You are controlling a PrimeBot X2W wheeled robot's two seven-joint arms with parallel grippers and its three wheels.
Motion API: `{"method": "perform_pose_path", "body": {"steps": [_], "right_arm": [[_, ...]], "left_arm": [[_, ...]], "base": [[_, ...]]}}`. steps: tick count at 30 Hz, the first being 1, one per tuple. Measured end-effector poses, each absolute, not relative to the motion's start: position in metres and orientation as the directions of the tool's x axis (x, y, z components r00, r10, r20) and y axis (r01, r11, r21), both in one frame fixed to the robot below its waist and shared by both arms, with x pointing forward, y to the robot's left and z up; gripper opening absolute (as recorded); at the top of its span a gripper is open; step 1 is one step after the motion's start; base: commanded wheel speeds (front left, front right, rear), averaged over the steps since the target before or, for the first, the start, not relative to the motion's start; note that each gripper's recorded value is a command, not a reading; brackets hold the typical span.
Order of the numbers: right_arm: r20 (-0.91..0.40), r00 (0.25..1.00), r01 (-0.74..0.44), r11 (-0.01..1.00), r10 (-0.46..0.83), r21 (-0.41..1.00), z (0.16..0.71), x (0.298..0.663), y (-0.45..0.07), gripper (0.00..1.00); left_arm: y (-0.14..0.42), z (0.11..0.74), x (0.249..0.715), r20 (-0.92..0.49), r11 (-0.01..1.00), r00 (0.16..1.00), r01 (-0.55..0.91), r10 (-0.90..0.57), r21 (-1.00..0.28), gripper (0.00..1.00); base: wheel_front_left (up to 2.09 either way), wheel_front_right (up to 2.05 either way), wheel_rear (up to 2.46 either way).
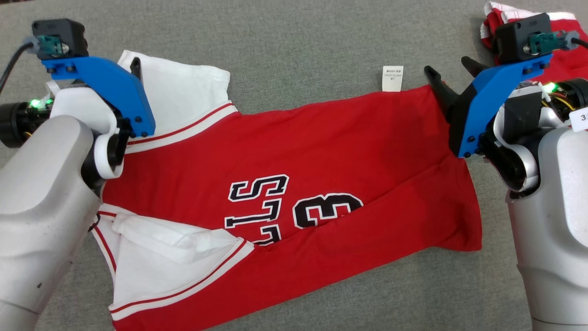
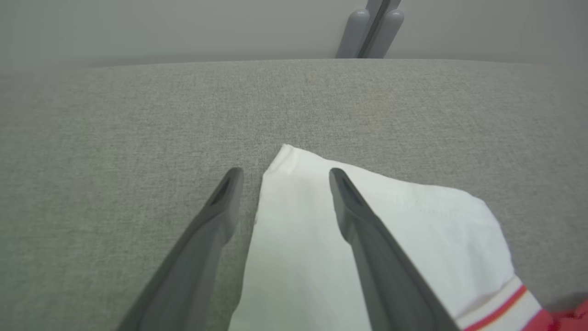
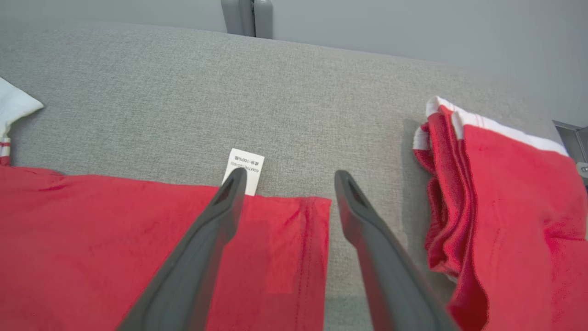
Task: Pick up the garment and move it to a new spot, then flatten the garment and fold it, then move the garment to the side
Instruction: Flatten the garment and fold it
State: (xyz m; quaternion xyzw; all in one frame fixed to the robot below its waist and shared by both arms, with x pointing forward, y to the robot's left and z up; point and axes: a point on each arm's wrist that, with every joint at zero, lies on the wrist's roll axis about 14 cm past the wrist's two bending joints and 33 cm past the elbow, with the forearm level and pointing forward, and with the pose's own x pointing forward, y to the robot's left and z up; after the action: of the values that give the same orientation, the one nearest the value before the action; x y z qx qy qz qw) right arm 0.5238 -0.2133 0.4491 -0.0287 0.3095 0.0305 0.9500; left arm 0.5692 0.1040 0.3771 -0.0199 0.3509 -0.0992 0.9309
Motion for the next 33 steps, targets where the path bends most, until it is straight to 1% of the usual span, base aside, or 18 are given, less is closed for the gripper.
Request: {"method": "perform_pose_path", "body": {"steps": [5, 10, 14, 18, 19, 20, 24, 27, 30, 33], "right_arm": [[-0.599, 0.799, -0.082, 0.996, 0.049, -0.027, 0.437, 0.527, -0.213, 1.0], [-0.597, 0.801, -0.081, 0.996, 0.049, -0.027, 0.431, 0.531, -0.215, 1.0], [-0.598, 0.8, -0.071, 0.997, 0.044, -0.022, 0.43, 0.532, -0.219, 1.0], [-0.593, 0.804, -0.062, 0.998, 0.033, -0.028, 0.432, 0.534, -0.225, 1.0], [-0.596, 0.802, -0.062, 0.998, 0.034, -0.027, 0.431, 0.534, -0.225, 1.0], [-0.598, 0.801, -0.064, 0.997, 0.032, -0.033, 0.431, 0.534, -0.226, 1.0], [-0.629, 0.778, -0.078, 0.995, 0.018, -0.067, 0.428, 0.531, -0.232, 1.0], [-0.641, 0.768, -0.088, 0.99, -0.001, -0.107, 0.429, 0.527, -0.24, 1.0], [-0.69, 0.724, -0.097, 0.989, -0.008, -0.113, 0.415, 0.512, -0.244, 1.0], [-0.704, 0.71, -0.105, 0.986, -0.015, -0.127, 0.408, 0.506, -0.248, 1.0]], "left_arm": [[0.103, 0.359, 0.572, -0.689, 0.976, 0.692, 0.167, -0.215, -0.137, 1.0], [0.105, 0.345, 0.574, -0.71, 0.976, 0.67, 0.167, -0.218, -0.142, 1.0], [0.107, 0.34, 0.576, -0.713, 0.974, 0.664, 0.139, -0.226, -0.18, 1.0], [0.11, 0.334, 0.578, -0.707, 0.972, 0.667, 0.146, -0.236, -0.186, 1.0], [0.11, 0.333, 0.578, -0.708, 0.969, 0.662, 0.154, -0.245, -0.19, 0.51], [0.111, 0.331, 0.579, -0.709, 0.968, 0.659, 0.161, -0.251, -0.193, 0.0], [0.118, 0.328, 0.58, -0.726, 0.966, 0.638, 0.165, -0.257, -0.197, 0.0], [0.12, 0.329, 0.581, -0.721, 0.965, 0.64, 0.172, -0.264, -0.199, 0.0], [0.123, 0.331, 0.582, -0.714, 0.964, 0.647, 0.177, -0.266, -0.199, 0.0], [0.125, 0.331, 0.582, -0.71, 0.964, 0.653, 0.18, -0.266, -0.196, 0.0]], "base": [[0.0, 0.0, 0.0], [0.0, 0.0, 0.0], [0.0, 0.0, 0.0], [0.0, 0.0, 0.0], [0.0, 0.0, 0.0], [0.0, 0.0, 0.0], [0.0, 0.0, 0.0], [0.0, 0.0, 0.0], [0.0, 0.0, 0.0], [0.0, 0.0, 0.0]]}}
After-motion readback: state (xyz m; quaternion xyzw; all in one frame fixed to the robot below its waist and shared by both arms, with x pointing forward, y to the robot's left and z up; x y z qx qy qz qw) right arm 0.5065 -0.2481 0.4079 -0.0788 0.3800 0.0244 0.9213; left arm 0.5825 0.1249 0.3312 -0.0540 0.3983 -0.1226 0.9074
